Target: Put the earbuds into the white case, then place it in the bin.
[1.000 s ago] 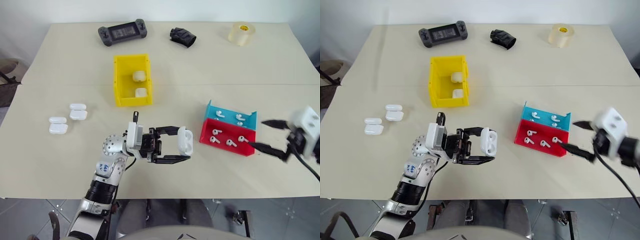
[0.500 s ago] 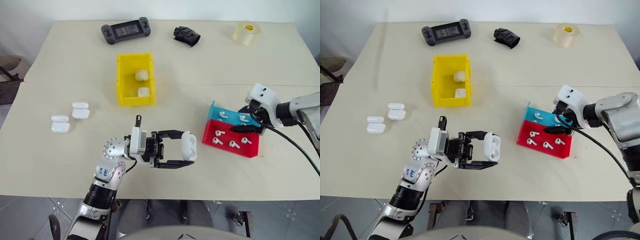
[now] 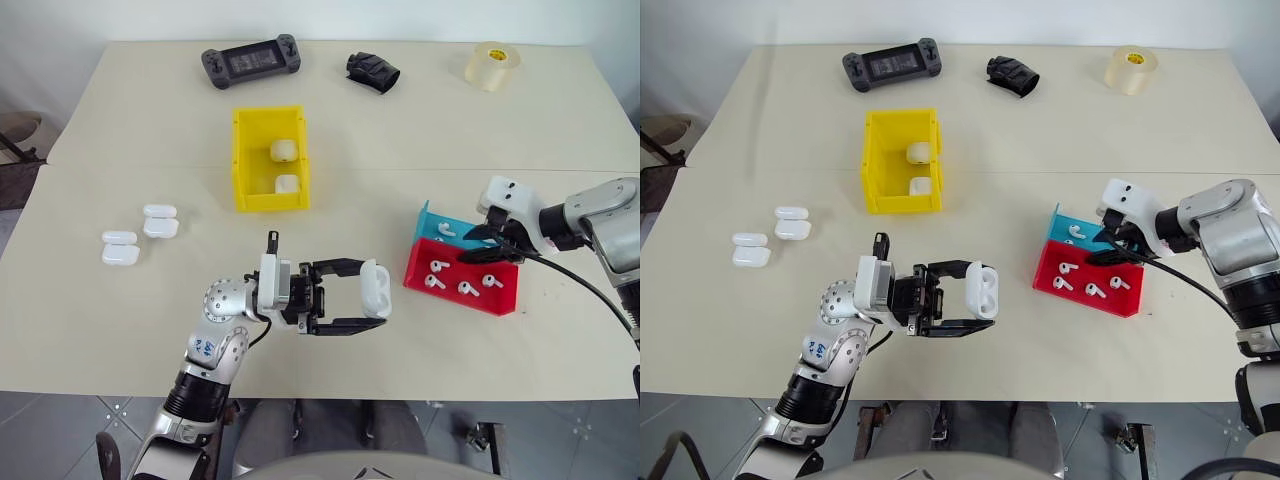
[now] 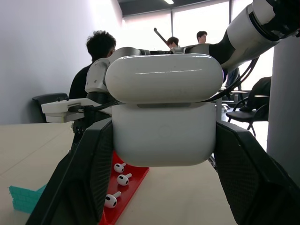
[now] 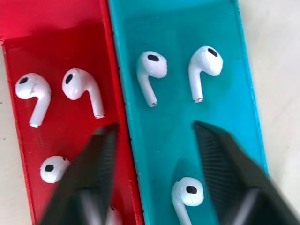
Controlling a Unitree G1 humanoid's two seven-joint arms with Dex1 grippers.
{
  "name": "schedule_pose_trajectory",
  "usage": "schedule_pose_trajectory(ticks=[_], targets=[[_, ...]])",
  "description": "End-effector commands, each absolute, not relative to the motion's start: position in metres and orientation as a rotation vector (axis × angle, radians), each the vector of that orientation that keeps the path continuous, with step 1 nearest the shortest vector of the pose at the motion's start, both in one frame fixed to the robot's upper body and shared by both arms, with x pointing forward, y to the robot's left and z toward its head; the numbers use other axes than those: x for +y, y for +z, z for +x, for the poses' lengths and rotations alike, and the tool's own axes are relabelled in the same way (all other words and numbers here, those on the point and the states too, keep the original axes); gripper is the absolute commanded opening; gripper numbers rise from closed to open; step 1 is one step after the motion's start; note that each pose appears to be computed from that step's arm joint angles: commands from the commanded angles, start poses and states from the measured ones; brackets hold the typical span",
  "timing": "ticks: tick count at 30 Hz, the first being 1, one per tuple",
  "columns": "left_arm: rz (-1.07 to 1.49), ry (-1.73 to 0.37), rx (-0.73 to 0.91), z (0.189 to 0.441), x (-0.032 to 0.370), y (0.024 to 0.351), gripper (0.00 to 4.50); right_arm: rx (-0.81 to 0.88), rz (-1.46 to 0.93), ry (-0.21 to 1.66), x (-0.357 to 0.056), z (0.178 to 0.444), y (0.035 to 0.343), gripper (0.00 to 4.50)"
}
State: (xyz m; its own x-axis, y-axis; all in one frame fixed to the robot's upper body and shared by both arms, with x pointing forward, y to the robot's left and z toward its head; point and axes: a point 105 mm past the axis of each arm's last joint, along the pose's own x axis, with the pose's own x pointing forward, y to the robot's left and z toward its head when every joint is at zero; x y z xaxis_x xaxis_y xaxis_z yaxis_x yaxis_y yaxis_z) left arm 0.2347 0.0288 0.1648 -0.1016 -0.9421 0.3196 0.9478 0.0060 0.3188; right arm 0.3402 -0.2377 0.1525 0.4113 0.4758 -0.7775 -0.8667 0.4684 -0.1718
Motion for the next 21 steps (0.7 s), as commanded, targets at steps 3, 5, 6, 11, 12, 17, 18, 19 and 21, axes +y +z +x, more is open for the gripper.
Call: schedule_pose_trajectory(ticks=[3,5,6,11,12,17,18,19,21], targets=[[0.013,-1.583,-0.584,0.233,0.029,0.175,2.78,0.692,-0.665,0.929,-0.235,0.344,0.161,0.82],[0.014,-1.581,-0.585,0.234,0.029,0.176,2.78,0.687,-0.668,0.933,-0.235,0.344,0.161,0.82],[0.015,-1.579,-0.586,0.234,0.03,0.176,2.78,0.686,-0.672,0.939,-0.234,0.344,0.161,0.82],[0.019,-1.573,-0.583,0.234,0.031,0.176,2.78,0.693,-0.688,1.018,-0.23,0.336,0.158,0.82],[0.021,-1.572,-0.583,0.234,0.031,0.176,2.78,0.703,-0.702,1.041,-0.23,0.333,0.157,0.82],[0.025,-1.568,-0.58,0.234,0.033,0.175,2.78,0.726,-0.742,1.099,-0.233,0.325,0.155,0.82],[0.025,-1.567,-0.579,0.234,0.033,0.175,2.78,0.724,-0.743,1.095,-0.233,0.326,0.155,0.82],[0.026,-1.567,-0.579,0.234,0.033,0.175,2.78,0.719,-0.746,1.088,-0.233,0.327,0.156,0.82],[0.026,-1.567,-0.579,0.233,0.033,0.175,2.78,0.717,-0.753,1.062,-0.235,0.33,0.156,0.82]])
